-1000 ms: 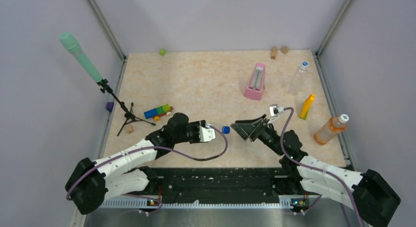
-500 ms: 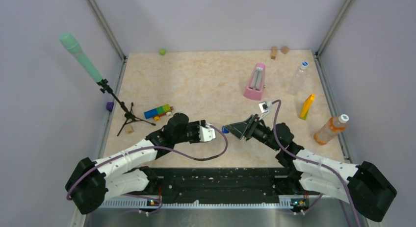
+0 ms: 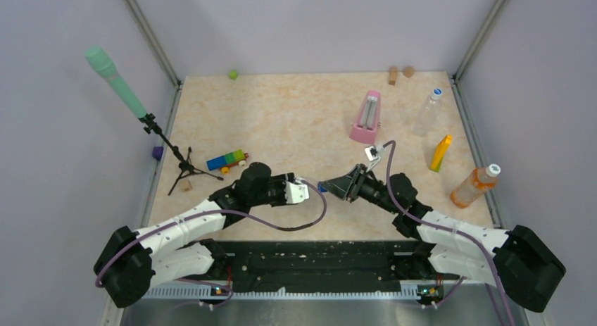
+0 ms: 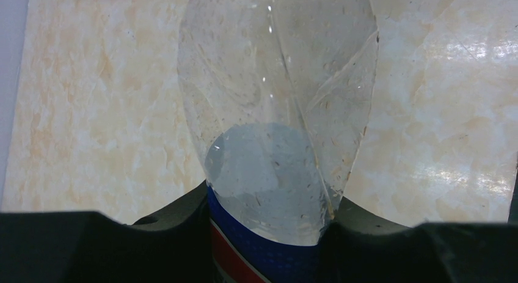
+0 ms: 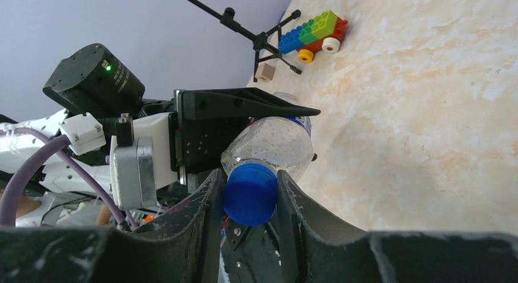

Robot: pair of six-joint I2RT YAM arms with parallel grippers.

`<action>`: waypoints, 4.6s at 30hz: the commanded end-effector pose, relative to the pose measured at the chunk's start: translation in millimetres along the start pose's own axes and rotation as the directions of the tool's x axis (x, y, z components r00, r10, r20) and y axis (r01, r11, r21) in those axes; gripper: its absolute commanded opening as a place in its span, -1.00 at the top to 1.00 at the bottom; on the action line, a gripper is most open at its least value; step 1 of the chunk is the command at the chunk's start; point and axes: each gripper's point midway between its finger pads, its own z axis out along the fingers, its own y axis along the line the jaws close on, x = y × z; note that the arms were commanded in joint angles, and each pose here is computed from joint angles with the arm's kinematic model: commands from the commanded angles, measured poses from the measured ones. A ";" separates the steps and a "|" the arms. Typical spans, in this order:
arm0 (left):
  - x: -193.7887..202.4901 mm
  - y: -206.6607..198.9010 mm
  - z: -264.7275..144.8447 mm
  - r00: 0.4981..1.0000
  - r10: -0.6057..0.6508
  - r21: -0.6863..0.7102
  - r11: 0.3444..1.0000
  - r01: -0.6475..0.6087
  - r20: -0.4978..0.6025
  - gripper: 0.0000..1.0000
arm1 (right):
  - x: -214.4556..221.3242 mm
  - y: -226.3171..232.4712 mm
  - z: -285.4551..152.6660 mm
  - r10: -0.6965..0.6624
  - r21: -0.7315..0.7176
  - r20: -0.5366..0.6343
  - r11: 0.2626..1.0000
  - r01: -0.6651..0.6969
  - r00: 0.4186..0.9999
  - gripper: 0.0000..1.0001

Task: Unscrew the bottle caps
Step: Unscrew the bottle cap from the plastic bottle.

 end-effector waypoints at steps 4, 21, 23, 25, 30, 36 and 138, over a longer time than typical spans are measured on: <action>-18.9 13.0 2.5 0.998 0.018 -0.029 0.999 -0.016 0.060 1.00 | -10.4 15.4 3.8 -0.066 -0.038 0.006 0.997 0.067 0.998 0.23; -20.4 15.1 -2.4 0.997 0.021 -0.054 0.998 -0.017 0.071 1.00 | -13.8 29.1 -5.4 -0.003 -0.062 0.010 0.998 0.004 1.000 -0.02; -21.5 15.4 -2.4 0.997 0.022 -0.053 0.998 -0.018 0.074 1.00 | -10.5 30.5 -3.7 0.003 -0.065 -0.017 0.998 -0.004 1.000 -0.01; -22.5 16.2 -2.4 0.997 0.024 -0.055 0.998 -0.020 0.076 1.00 | -9.1 27.0 -2.0 0.010 -0.046 -0.026 0.999 -0.011 1.000 0.09; -21.8 16.4 -2.6 0.997 0.026 -0.054 0.998 -0.022 0.070 1.00 | -6.2 19.7 -1.2 0.001 -0.021 -0.033 1.000 -0.002 0.999 0.53; -21.9 16.1 -2.1 0.997 0.021 -0.052 0.998 -0.017 0.072 1.00 | -4.0 18.9 -2.4 -0.095 -0.016 -0.069 0.995 0.095 0.993 1.00; -15.5 14.9 1.0 0.998 -0.018 -0.030 0.999 0.020 0.062 1.00 | -2.6 15.6 1.0 -0.178 -0.002 -0.111 0.984 0.179 0.978 1.00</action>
